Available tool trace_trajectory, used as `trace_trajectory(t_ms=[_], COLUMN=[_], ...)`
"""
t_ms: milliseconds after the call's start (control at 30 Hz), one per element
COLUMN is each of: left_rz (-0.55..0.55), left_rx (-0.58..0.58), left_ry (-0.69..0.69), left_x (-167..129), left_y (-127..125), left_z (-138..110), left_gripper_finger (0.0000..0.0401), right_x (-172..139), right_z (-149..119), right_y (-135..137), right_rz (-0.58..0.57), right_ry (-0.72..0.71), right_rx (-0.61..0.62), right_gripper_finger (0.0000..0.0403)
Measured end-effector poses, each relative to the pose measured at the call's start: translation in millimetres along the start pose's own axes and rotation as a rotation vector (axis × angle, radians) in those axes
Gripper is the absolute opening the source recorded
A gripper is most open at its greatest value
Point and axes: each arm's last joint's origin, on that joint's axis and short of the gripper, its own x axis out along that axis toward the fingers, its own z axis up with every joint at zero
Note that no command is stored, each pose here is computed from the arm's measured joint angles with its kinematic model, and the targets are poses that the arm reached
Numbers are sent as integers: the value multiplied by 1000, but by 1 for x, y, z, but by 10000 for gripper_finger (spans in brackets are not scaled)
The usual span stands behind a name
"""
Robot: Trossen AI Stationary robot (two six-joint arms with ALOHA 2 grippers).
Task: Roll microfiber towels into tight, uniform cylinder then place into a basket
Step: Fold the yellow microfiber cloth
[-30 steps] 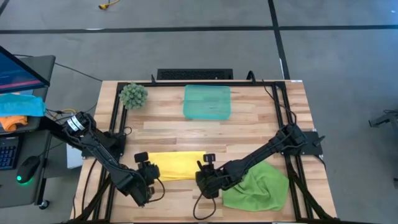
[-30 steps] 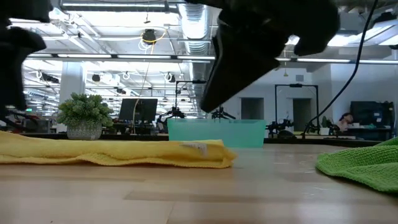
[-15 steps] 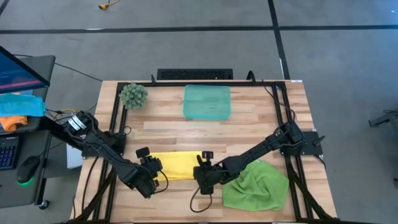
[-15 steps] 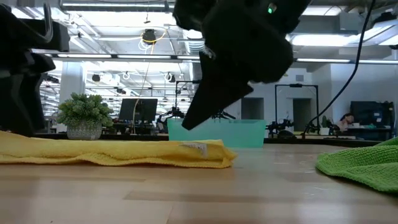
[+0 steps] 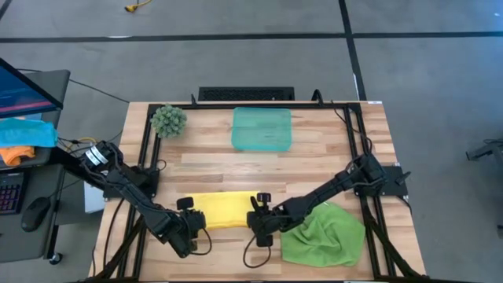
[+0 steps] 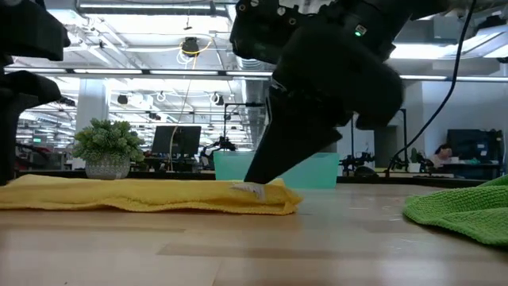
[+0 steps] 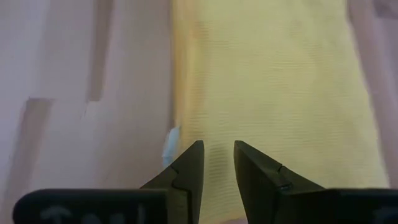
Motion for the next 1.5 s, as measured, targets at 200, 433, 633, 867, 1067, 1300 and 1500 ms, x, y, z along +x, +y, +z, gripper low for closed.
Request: trace_trajectory(t_ms=[200, 433, 633, 867, 1067, 1300, 1500], left_rz=[12, 7, 18, 66, 144, 246, 321], left_rx=[14, 17, 30, 55, 111, 117, 27], left_ry=[10, 28, 75, 64, 64, -34, -43], left_x=[0, 0, 3, 1, -12, -11, 1], left_y=[1, 2, 5, 9, 9, 15, 30], left_z=[-1, -2, -7, -5, 2, 5, 0], left_gripper_finger=[145, 145, 145, 145, 145, 145, 136], right_x=[-2, 0, 1, -4, -19, -32, -12], right_z=[-1, -1, -2, -1, 7, 19, 16], right_y=[5, 2, 0, -1, -11, -36, -61], right_rz=[9, 53, 90, 92, 83, -100, -105], right_ry=[-1, 16, 48, 48, 30, -38, 21], right_rx=[-41, -32, 3, -24, -33, -58, 5], right_gripper_finger=[111, 111, 111, 111, 111, 111, 111])
